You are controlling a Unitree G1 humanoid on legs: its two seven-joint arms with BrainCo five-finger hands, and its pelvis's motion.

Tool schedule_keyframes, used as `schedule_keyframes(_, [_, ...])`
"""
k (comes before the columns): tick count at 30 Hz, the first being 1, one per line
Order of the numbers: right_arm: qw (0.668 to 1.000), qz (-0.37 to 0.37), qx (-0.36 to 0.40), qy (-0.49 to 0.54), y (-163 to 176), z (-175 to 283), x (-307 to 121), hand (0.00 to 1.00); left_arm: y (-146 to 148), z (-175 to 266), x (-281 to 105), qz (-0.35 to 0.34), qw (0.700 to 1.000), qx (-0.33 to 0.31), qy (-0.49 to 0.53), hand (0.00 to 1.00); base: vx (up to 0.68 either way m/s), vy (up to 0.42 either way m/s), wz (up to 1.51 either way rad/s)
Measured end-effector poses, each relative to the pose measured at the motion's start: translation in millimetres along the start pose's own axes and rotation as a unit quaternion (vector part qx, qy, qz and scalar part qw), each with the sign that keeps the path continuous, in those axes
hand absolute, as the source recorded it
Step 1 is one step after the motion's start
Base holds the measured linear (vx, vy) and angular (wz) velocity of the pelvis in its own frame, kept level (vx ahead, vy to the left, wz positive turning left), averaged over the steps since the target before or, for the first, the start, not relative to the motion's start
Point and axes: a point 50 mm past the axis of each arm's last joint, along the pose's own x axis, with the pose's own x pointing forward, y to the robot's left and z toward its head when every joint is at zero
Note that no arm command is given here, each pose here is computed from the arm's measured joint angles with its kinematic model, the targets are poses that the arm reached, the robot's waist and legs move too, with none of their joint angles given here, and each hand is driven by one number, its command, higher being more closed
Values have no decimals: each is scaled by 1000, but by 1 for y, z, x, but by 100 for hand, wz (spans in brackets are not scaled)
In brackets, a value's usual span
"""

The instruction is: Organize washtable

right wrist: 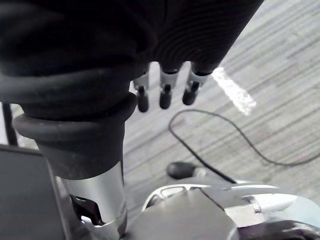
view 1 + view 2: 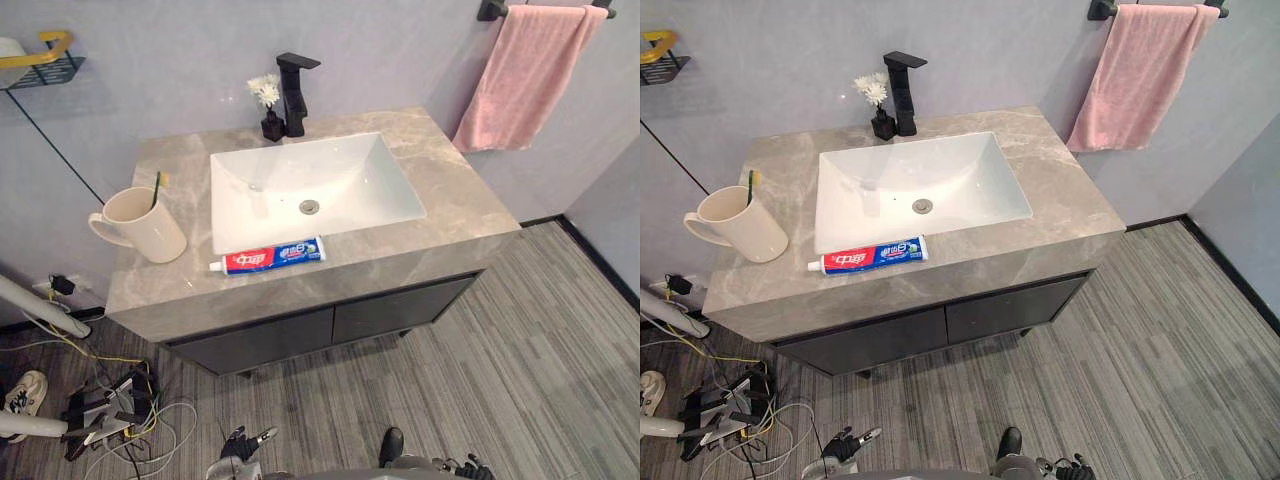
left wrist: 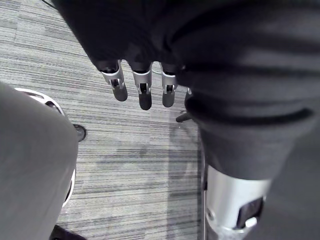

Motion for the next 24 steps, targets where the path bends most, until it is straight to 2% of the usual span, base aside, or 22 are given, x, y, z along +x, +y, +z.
schedule_keyframes(2, [1000,1,-1,-1,0,0,0,0,0,-1,0,0,1000,-5,1,0,3,14,7])
schedule_keyframes(3, [1000,23,-7,-5,3,7,2,0,-1,-2,0,-5,999,-33,5,0,0,0,0])
schedule_keyframes(9, [1000,20,-3,-6,1,8,3,0,-1,-2,0,-4,999,-37,6,0,0,0,1])
schedule_keyframes(13, [999,9,45,-7,-2,6,2,0,1,-3,0,3,998,-69,3,0,-4,-3,8])
schedule_keyframes(19, [984,-34,174,10,-7,-8,-1,0,4,-7,-1,30,989,-146,6,0,4,1,6])
schedule_keyframes(24, [977,-46,208,19,-8,-14,-2,0,5,-10,-2,36,986,-162,6,0,0,0,0])
